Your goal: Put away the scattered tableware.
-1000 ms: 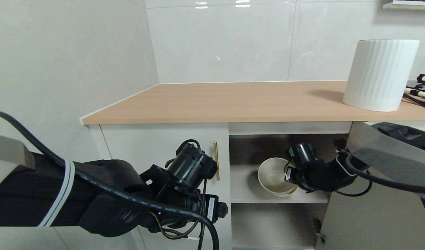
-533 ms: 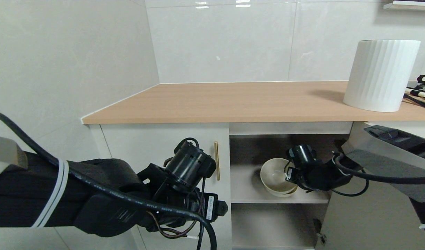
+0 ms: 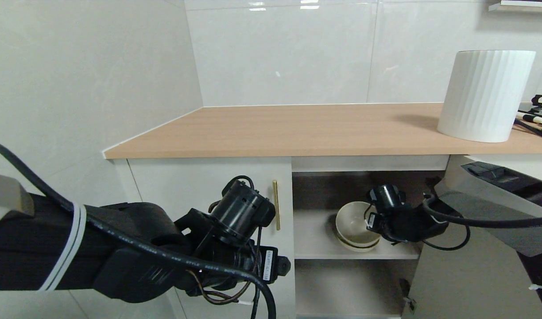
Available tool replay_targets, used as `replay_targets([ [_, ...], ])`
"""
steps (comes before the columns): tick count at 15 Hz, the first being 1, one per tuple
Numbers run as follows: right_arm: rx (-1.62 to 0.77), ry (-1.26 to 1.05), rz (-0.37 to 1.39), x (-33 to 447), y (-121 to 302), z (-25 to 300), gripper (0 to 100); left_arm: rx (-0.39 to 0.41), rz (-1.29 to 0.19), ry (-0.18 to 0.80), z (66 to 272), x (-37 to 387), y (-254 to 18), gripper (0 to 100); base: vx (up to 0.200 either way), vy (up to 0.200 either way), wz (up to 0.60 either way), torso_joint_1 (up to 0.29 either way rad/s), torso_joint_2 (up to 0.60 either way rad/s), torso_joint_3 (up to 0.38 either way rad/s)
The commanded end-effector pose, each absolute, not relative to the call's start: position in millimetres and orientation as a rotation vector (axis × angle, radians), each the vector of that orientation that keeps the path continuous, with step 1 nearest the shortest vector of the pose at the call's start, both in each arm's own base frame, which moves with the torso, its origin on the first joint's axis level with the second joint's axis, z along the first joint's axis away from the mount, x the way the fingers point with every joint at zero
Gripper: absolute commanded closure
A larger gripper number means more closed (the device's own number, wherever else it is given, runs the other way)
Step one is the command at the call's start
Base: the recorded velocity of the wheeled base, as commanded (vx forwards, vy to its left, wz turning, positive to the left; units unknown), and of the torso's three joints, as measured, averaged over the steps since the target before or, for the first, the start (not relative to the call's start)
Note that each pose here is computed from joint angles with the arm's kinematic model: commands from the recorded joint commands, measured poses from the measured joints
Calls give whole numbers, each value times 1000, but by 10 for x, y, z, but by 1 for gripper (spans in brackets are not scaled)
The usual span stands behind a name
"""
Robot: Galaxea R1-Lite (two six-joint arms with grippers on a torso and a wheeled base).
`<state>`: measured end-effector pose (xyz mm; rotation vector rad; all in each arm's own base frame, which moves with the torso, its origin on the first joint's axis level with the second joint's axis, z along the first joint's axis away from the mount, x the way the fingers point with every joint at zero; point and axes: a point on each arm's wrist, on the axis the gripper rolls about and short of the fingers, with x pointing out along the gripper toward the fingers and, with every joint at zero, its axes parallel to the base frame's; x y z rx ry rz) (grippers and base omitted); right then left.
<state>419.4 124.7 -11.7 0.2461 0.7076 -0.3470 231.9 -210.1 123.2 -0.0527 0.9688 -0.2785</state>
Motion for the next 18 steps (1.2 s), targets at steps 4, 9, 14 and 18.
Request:
replay_targets([
  [4,244,709,-345,4194,1255,-126,0,-54,-278,968,1236,2321,-2102,0,0,0,0,0,0,0],
  [9,249,702,-328,4099,1267,40,0,-99,-263,940,1328,2330,-2069,0,0,0,0,0,0,0],
  [14,267,768,-156,3297,1307,988,0,-210,-283,757,1951,2126,-1660,0,0,0,0,0,0,0],
  [18,245,766,12,2482,1365,1677,0,-200,-355,635,2240,1680,-1303,0,0,0,0,0,0,0],
])
